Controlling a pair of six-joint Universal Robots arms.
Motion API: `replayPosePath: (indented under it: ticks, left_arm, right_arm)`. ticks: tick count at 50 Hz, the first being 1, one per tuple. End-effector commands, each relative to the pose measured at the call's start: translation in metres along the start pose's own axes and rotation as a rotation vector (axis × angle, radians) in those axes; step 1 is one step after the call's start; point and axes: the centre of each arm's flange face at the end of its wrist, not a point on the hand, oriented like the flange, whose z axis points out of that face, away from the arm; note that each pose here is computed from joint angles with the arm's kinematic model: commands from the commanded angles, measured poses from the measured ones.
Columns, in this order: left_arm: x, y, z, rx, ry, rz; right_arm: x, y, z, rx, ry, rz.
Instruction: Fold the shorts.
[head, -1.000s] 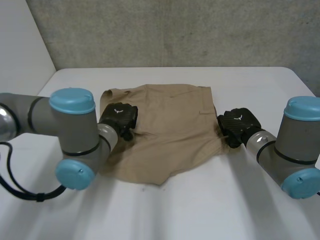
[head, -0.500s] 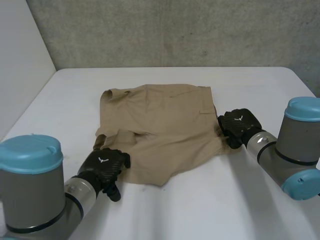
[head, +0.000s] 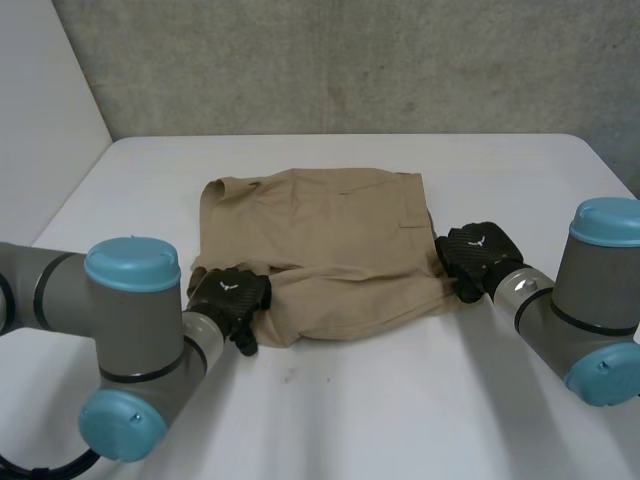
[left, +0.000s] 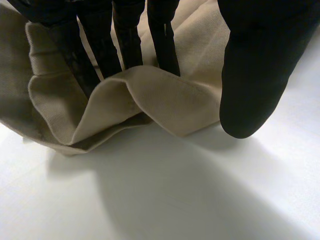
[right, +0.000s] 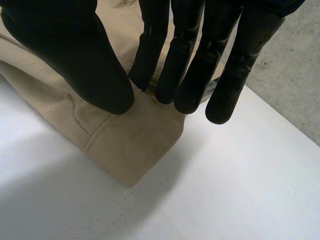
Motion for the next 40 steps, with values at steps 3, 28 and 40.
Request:
replayPosePath:
  ticks: [3, 28, 40]
  left_arm:
    - [0.0, -0.006, 0.015, 0.024, -0.004, 0.0]
    - [-0.008, -0.003, 0.046, 0.029, -0.028, 0.105]
    - [-0.018, -0.052, 0.003, 0.132, -0.047, 0.086]
  right_arm:
    - [-0.001, 0.001, 0.001, -0.002, -0.002, -0.001]
    - [0.0, 0.0, 0.001, 0.001, 0.0, -0.001]
    - [0.004, -0.004, -0.003, -0.017, 0.015, 0.001]
